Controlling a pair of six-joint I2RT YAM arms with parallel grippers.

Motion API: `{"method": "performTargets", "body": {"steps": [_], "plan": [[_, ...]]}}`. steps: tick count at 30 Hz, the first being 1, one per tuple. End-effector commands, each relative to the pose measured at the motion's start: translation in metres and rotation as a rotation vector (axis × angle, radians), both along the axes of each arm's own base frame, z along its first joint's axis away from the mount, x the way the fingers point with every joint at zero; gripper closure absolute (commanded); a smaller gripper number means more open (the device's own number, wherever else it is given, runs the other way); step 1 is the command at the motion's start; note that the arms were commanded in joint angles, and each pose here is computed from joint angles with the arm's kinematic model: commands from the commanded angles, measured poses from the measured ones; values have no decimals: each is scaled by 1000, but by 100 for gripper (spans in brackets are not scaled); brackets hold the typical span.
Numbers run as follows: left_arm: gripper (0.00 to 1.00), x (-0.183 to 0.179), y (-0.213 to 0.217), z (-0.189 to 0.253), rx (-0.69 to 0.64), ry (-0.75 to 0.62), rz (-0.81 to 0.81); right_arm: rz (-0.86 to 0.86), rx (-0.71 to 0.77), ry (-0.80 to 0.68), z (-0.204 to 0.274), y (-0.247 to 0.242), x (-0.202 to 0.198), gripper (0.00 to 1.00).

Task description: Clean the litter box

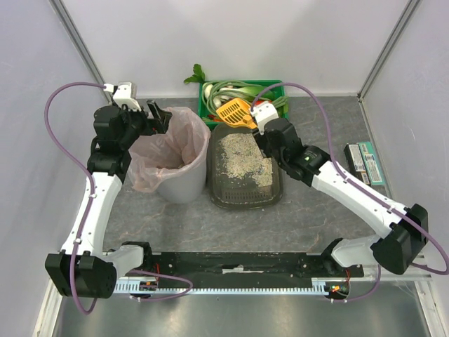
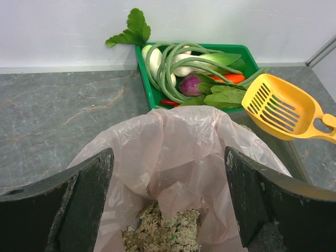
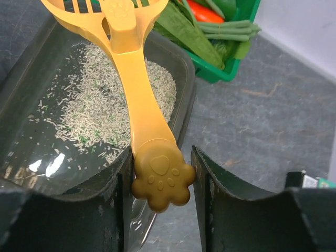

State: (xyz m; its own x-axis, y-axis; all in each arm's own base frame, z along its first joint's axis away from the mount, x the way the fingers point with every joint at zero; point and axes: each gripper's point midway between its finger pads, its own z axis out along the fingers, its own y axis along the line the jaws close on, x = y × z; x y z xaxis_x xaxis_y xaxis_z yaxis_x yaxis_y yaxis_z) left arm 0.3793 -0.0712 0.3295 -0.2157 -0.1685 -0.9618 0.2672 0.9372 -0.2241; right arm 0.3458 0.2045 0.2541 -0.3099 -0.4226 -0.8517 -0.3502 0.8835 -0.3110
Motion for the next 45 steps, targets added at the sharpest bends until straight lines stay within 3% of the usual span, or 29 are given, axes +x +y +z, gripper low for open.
{"method": "performTargets", "body": {"steps": [1,5,11,23,31,45], "plan": [[8,-5,-3,25,-2,-65,-16,-1,199,85,20,11,-9,100],[8,-6,-2,28,2,-73,-9,-48,222,284,-20,9,-35,100],[8,-5,-2,25,-8,-61,-11,-122,202,462,-67,-1,-64,100],[8,-4,-4,23,-16,-54,-16,-247,85,603,-109,-31,-86,100],[8,-5,-3,23,-15,-55,-11,-335,39,622,-124,-56,-93,100],[8,-5,-4,24,-17,-56,-14,-484,-7,529,-99,-120,-90,100]]}}
